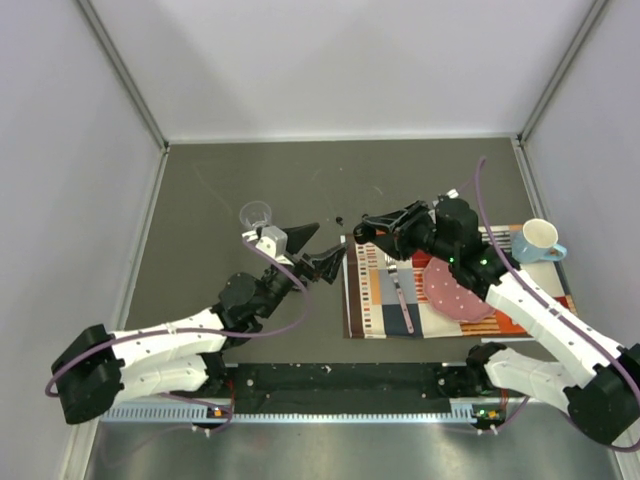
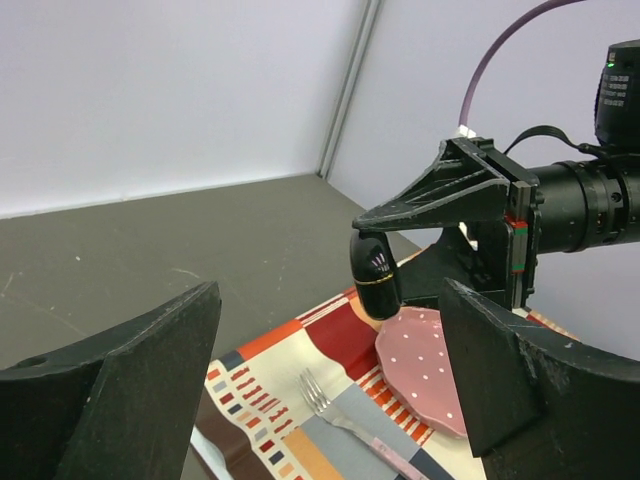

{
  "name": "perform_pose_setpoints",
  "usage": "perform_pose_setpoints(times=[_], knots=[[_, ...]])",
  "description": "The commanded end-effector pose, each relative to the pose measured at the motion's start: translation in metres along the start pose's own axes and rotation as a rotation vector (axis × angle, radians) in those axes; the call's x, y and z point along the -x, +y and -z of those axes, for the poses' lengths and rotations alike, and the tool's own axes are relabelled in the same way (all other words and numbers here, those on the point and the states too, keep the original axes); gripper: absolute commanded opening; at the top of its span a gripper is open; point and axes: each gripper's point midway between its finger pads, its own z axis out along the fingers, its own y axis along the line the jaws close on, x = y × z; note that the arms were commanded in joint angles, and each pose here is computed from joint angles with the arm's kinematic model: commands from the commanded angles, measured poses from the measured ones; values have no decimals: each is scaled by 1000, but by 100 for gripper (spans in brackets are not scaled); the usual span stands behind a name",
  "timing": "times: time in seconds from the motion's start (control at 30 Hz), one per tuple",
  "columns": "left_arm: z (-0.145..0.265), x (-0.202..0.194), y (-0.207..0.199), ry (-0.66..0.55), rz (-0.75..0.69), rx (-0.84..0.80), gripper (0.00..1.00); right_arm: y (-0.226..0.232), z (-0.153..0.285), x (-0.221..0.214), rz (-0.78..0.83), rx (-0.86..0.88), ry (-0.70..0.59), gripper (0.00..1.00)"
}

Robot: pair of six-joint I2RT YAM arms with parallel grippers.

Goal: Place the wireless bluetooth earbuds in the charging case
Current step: Pick up the charging case at the center of the board.

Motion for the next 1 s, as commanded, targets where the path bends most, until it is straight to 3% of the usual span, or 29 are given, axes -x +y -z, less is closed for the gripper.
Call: perform_pose_setpoints(times=[0.0, 0.33, 0.97], knots=[[-8, 31, -20, -122, 57, -74, 94, 33, 5, -7, 12, 109, 17, 0], [-22, 20, -27, -113, 71, -82, 84, 44, 9, -22, 26, 148, 77, 0], [-40, 4, -26, -139, 85, -60, 78, 59, 14, -32, 41, 176, 108, 0]])
